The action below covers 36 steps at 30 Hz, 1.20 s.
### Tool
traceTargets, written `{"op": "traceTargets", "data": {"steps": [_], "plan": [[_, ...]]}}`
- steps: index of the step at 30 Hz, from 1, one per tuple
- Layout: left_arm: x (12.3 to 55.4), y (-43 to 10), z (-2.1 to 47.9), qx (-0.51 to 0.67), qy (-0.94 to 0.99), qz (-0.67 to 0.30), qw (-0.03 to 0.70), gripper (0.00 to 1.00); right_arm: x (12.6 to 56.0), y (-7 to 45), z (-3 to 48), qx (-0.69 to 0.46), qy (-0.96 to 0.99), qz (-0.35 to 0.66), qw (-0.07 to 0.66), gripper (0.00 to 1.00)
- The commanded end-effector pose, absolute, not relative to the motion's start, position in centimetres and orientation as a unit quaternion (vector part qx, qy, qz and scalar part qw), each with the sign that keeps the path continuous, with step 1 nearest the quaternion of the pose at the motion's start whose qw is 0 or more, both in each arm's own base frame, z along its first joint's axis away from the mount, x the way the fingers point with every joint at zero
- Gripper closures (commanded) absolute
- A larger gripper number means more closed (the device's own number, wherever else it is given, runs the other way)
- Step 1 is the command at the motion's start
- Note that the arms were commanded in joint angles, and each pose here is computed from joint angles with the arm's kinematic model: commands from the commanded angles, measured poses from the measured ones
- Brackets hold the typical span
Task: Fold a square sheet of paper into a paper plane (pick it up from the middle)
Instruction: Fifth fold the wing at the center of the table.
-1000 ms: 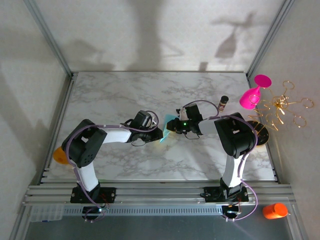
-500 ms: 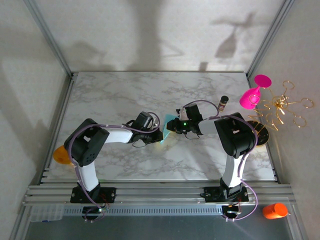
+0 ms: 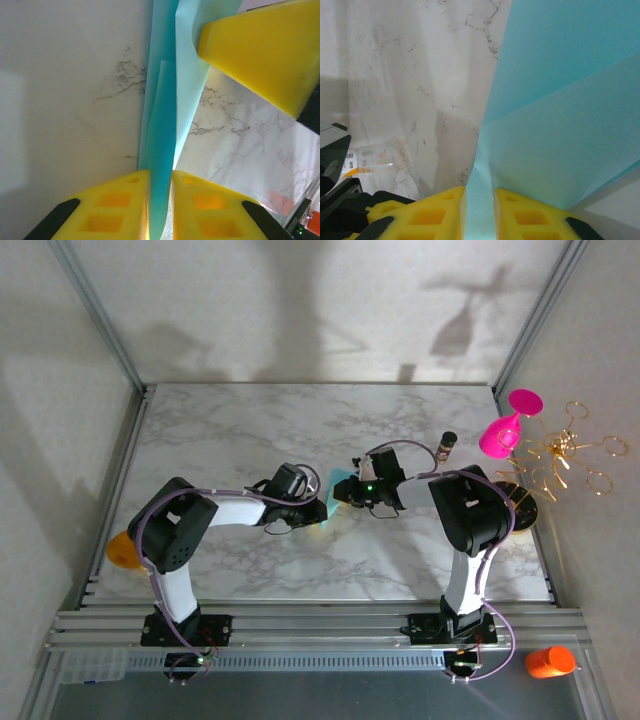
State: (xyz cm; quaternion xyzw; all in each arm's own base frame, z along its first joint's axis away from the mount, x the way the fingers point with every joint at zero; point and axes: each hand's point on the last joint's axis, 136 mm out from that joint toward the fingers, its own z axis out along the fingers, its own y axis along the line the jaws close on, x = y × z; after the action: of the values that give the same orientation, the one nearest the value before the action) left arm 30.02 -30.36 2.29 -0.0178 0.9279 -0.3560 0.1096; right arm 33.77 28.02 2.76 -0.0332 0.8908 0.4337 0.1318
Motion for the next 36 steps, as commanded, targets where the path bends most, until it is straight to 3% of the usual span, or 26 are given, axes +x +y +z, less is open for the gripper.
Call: {"op": "traceTargets", "data": {"steps": [1, 23, 36], "plan": [[29.9, -29.9, 3.4, -0.01, 0.93, -0.348, 0.119, 0.81, 33.2, 27.3, -0.6, -0.027, 0.913, 0.392, 0.112, 0.77], [28.2, -29.1, 0.6, 0.003, 0.942, -0.326, 0.086, 0.87, 33.4, 27.5, -1.0, -0.024, 0.917, 0.385, 0.106, 0.77], [28.5, -28.7, 1.2, 0.001, 0.943, -0.319, 0.097, 0.84, 33.4, 27.6, -1.0, -0.023, 0.918, 0.383, 0.103, 0.77]]}}
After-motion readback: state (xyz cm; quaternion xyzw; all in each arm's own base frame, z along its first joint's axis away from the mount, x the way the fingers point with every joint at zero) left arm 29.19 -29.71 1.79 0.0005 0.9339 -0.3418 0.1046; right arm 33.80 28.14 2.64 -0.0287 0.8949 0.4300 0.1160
